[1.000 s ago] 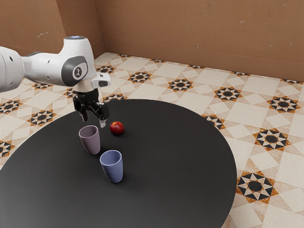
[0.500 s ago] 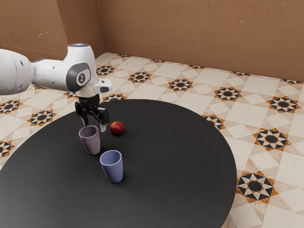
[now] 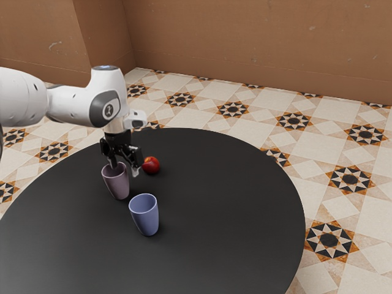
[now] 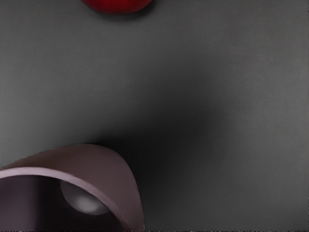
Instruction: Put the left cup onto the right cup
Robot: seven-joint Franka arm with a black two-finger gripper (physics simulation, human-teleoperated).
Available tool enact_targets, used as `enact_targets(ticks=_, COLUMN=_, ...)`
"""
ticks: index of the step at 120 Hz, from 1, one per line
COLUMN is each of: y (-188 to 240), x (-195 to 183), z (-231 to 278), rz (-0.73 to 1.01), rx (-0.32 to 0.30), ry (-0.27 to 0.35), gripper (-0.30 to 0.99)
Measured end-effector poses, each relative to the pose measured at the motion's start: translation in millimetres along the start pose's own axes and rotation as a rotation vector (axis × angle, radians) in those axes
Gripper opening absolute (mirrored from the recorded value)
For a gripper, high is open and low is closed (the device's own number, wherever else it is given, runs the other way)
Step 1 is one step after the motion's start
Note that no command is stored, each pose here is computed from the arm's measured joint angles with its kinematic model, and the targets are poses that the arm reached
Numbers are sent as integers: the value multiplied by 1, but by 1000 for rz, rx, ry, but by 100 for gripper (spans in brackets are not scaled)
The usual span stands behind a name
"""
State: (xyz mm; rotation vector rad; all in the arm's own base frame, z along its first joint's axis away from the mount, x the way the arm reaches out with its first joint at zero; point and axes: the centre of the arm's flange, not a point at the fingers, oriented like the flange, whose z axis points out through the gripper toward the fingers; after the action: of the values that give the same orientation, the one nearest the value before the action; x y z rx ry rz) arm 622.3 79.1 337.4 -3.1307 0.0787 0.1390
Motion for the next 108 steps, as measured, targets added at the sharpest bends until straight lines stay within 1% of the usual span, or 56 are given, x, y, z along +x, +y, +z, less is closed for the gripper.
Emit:
enact_targets(ticks=23, y=2, x=-6, z=3, rz=3, rx=1, ry=10, gripper=67)
enact_targets(ticks=65, y=0, x=-3, z=22, rz=3, rx=2, ry=8, gripper=65)
enact_targets(ticks=78, y=0, x=-2, z=27, rz=1, rx=-1, ry=4, gripper=59)
enact_targets(ticks=108, y=0, x=-1, z=33, rz=-1, rx=-4, ry=-1, gripper=36)
